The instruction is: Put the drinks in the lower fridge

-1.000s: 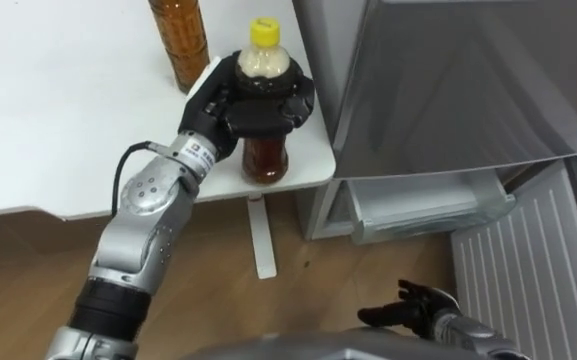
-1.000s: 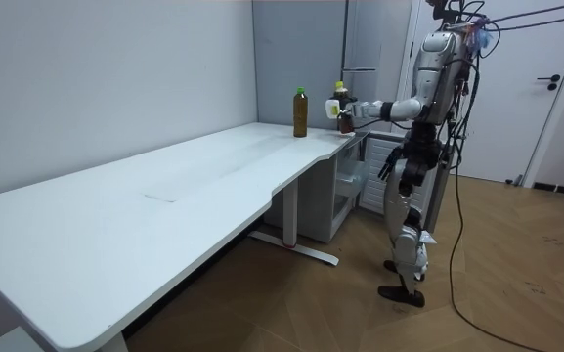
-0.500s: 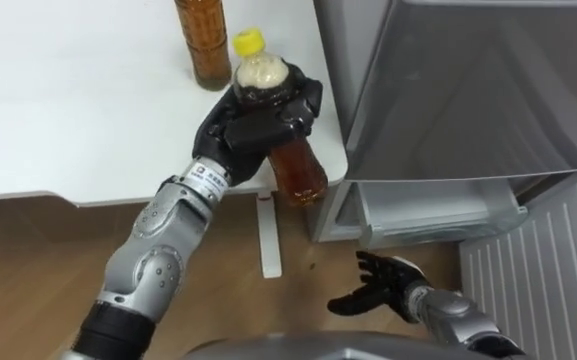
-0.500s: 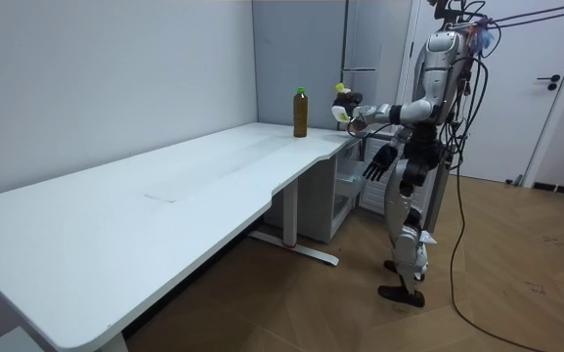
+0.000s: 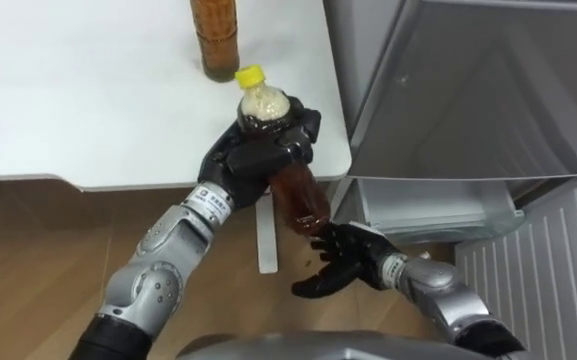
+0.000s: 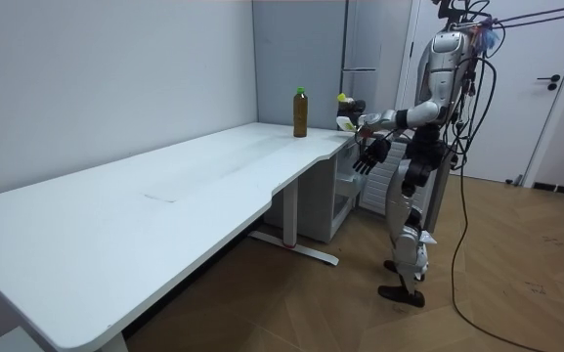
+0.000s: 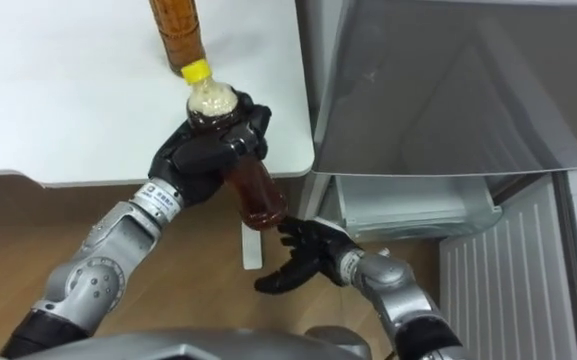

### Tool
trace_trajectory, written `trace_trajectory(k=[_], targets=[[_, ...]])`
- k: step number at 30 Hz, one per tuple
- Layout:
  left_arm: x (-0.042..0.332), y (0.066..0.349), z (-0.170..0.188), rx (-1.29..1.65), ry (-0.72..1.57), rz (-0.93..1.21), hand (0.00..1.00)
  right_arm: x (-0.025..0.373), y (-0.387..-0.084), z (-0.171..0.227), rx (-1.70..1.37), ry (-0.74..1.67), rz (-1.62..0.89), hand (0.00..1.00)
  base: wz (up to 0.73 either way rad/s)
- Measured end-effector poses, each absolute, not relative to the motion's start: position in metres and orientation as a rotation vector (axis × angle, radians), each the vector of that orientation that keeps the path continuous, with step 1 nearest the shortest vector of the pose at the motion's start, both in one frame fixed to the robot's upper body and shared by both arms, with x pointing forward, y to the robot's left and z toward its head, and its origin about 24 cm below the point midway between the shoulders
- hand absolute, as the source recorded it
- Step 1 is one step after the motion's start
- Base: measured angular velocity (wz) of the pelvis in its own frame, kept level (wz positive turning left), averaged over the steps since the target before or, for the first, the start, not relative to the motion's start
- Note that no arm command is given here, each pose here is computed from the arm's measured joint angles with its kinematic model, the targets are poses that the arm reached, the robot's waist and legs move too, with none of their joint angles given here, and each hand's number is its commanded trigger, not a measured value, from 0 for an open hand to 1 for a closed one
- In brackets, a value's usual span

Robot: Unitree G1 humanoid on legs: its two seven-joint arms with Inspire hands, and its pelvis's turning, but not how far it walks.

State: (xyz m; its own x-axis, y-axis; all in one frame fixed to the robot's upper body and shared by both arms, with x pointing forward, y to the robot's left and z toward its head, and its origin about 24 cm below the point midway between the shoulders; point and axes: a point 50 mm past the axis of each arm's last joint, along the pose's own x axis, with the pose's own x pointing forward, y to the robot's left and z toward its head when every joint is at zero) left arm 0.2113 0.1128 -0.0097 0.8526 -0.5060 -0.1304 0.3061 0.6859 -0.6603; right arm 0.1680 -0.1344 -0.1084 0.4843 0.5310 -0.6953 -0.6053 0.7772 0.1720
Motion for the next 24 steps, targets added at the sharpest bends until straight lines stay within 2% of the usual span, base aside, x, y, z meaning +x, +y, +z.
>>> trace_trajectory(k=[8, 16, 24], targets=[[0.2, 0.115, -0.019, -0.567, 0.364, -0.524, 1.0, 0.172, -0.121, -0.091, -0.067, 0.725, 0.855, 0.0, 0.0], [0.198, 0.124, -0.022, -0.383, 0.378, -0.566, 1.0, 0.168, -0.132, -0.087, -0.081, 0.731, 0.905, 0.0, 0.0], [0.198, 0.124, -0.025, -0.249, 0.385, -0.591, 1.0, 0.17, -0.128, -0.079, 0.022, 0.686, 0.972, 0.0, 0.01]])
